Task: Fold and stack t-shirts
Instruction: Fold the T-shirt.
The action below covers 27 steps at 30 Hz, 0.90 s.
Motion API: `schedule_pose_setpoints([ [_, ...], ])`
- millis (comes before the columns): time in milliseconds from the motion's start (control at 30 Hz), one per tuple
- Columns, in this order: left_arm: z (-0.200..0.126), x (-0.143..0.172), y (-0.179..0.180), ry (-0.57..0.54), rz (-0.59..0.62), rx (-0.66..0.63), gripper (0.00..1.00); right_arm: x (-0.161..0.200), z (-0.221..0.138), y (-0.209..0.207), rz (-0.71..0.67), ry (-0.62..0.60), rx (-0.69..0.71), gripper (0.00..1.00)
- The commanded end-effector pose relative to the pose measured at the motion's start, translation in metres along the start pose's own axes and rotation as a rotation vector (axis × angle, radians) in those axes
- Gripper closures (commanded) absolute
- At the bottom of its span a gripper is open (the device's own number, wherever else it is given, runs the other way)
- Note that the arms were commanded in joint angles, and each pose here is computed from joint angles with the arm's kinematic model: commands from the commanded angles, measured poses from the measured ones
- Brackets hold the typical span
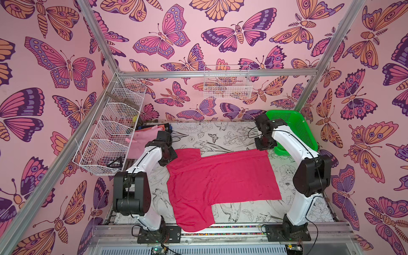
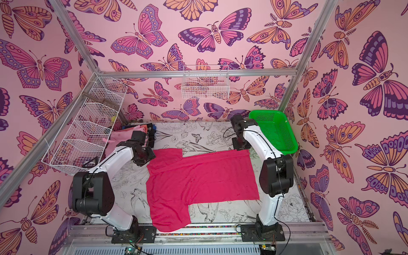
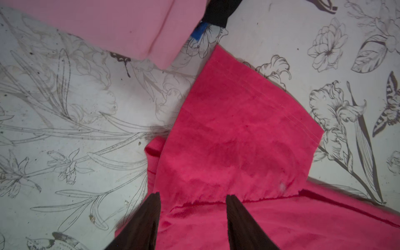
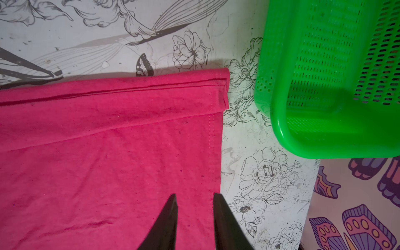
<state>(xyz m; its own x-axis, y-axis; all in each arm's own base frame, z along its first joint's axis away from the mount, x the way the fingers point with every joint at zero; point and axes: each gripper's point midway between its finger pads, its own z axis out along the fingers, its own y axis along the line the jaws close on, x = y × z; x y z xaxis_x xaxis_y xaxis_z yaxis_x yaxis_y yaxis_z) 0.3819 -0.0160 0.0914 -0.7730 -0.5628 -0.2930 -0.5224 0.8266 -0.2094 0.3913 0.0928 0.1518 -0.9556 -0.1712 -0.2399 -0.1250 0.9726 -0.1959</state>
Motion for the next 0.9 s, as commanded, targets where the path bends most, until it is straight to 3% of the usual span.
schedule_pose_setpoints([
  [0, 0.022, -0.012, 0.000, 0.010, -0.002, -0.049, 0.46, 0.005, 0.008, 0.008, -0.012, 0.018, -0.013, 0.68],
  [267, 0.052, -0.034, -0.003, 0.034, -0.024, -0.059, 0.46, 0.008, 0.010, 0.013, 0.001, 0.012, -0.038, 0.68],
  [467, 0.057, -0.047, -0.005, 0.026, -0.028, -0.051, 0.46, 0.008, 0.006, 0.016, 0.000, 0.010, -0.039, 0.68],
  [867, 0.085, -0.054, -0.006, 0.053, -0.050, -0.028, 0.47, -0.009, 0.004, 0.026, -0.012, -0.009, -0.054, 0.68],
])
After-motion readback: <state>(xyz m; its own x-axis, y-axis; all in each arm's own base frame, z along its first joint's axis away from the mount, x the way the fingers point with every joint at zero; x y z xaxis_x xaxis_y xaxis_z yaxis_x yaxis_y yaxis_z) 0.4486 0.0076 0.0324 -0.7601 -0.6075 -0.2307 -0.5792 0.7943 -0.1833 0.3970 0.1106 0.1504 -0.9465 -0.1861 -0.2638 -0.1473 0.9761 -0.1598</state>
